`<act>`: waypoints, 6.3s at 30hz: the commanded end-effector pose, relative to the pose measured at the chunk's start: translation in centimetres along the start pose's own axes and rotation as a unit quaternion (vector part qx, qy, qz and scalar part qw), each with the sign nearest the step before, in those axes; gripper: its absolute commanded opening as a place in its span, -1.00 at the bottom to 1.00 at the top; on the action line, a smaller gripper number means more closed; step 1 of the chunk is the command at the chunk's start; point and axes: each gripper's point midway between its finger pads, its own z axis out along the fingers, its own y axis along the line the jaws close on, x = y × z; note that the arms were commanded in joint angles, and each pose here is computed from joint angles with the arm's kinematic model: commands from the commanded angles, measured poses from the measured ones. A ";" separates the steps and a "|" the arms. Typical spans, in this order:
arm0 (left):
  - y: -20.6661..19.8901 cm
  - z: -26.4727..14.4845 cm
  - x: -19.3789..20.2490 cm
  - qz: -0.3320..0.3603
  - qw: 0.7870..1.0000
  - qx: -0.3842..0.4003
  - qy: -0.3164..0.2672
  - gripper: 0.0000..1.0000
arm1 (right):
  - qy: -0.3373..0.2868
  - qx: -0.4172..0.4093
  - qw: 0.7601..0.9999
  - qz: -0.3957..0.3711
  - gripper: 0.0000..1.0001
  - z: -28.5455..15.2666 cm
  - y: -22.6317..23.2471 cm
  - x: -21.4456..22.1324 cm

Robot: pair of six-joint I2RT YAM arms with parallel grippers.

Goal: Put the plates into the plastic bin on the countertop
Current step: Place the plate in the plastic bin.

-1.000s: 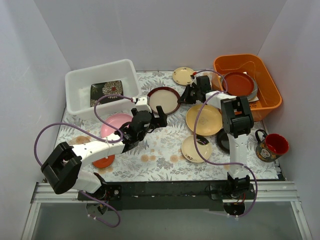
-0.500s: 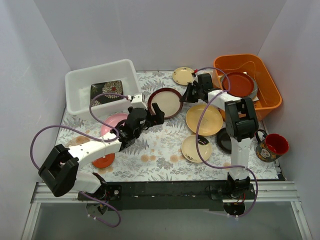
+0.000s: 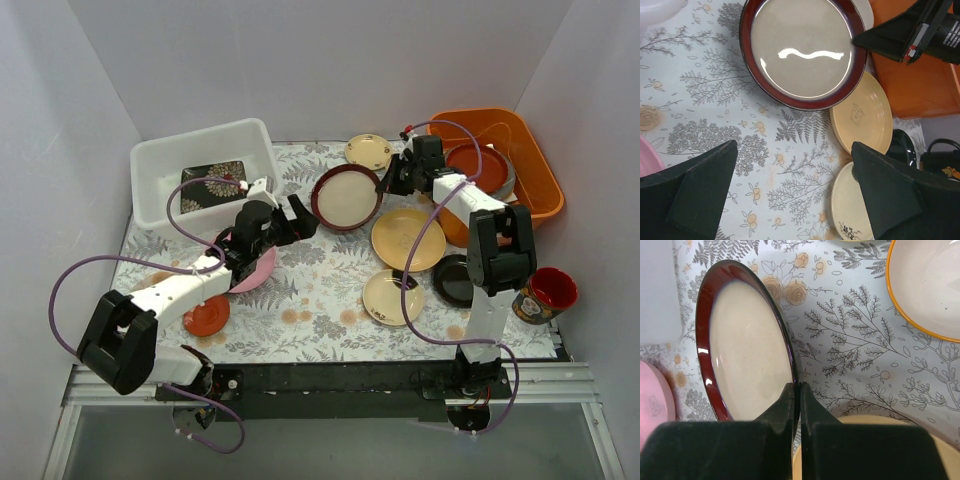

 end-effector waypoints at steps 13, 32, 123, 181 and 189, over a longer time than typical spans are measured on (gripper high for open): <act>-2.3 1.1 1.9 -0.087 0.993 0.076 0.016 0.96 | -0.100 -0.143 0.984 -0.036 -0.97 -10.5 9.5 -6.2; -4.3 2.0 -1.2 -0.131 0.982 0.123 -0.054 0.53 | -0.094 -0.205 0.974 -0.017 -0.97 -14.4 11.9 -2.2; 11.7 -8.1 -23.3 -0.278 0.921 0.080 -0.262 -1.00 | -0.039 -0.234 0.971 0.005 0.54 -13.6 10.4 5.2; 26.5 1.6 -22.3 -0.313 0.937 -0.105 -0.114 -1.00 | 0.009 -0.228 0.973 0.023 0.50 -12.5 8.6 9.8; 27.8 2.1 -21.4 -0.318 0.935 -0.124 -0.095 -0.86 | 0.012 -0.227 0.974 0.024 0.50 -12.4 8.4 10.0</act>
